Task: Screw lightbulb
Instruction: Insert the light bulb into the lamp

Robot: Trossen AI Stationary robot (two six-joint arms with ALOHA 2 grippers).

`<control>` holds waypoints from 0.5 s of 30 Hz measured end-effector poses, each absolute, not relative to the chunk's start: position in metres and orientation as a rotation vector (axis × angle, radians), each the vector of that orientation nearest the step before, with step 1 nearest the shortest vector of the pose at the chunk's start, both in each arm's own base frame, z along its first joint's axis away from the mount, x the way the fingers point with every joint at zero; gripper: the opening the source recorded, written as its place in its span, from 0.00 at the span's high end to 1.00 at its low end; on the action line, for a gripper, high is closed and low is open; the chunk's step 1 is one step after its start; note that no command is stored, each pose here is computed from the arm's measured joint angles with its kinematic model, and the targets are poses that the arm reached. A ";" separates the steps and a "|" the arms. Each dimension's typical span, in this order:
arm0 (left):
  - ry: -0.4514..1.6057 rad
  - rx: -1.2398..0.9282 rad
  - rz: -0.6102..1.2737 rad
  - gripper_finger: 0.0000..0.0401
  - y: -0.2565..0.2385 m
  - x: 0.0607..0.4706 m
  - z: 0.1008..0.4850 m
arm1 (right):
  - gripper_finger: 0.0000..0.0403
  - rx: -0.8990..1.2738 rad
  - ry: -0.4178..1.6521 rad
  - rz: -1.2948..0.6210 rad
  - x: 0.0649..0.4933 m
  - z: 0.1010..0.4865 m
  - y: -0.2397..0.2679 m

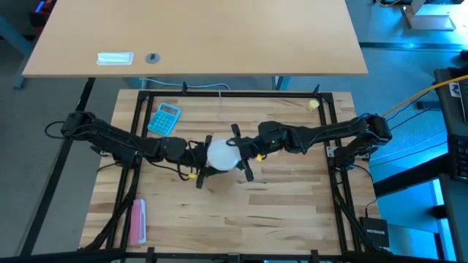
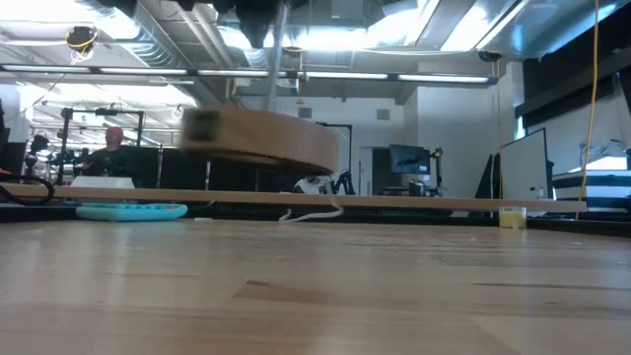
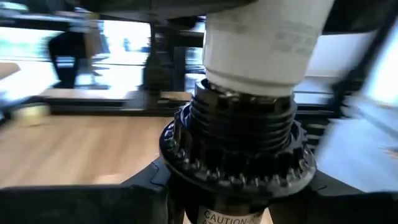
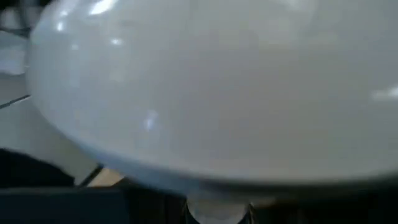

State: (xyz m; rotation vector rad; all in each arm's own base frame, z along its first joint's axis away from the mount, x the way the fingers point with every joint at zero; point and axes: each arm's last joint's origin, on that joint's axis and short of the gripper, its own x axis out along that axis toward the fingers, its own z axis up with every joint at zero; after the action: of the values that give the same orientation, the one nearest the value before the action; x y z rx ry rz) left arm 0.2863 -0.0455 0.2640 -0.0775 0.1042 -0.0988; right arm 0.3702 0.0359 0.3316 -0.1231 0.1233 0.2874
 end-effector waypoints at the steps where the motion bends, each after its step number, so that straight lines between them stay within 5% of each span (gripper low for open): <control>1: 0.103 -0.065 -0.043 0.63 -0.047 0.286 0.264 | 0.62 -0.110 0.133 0.250 0.370 0.331 0.035; 8: 0.088 0.021 0.282 0.63 -0.060 0.280 0.264 | 0.62 -0.113 0.170 -0.078 0.371 0.329 0.033; 15: 0.089 0.025 0.369 0.63 -0.064 0.281 0.261 | 0.62 -0.114 0.171 -0.173 0.372 0.327 0.035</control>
State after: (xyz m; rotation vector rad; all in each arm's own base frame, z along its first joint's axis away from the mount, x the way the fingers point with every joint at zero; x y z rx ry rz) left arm 0.2808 -0.0640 0.2608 0.0249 0.0888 0.3692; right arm 0.3718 0.0349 0.3270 -0.1136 0.1705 -0.1726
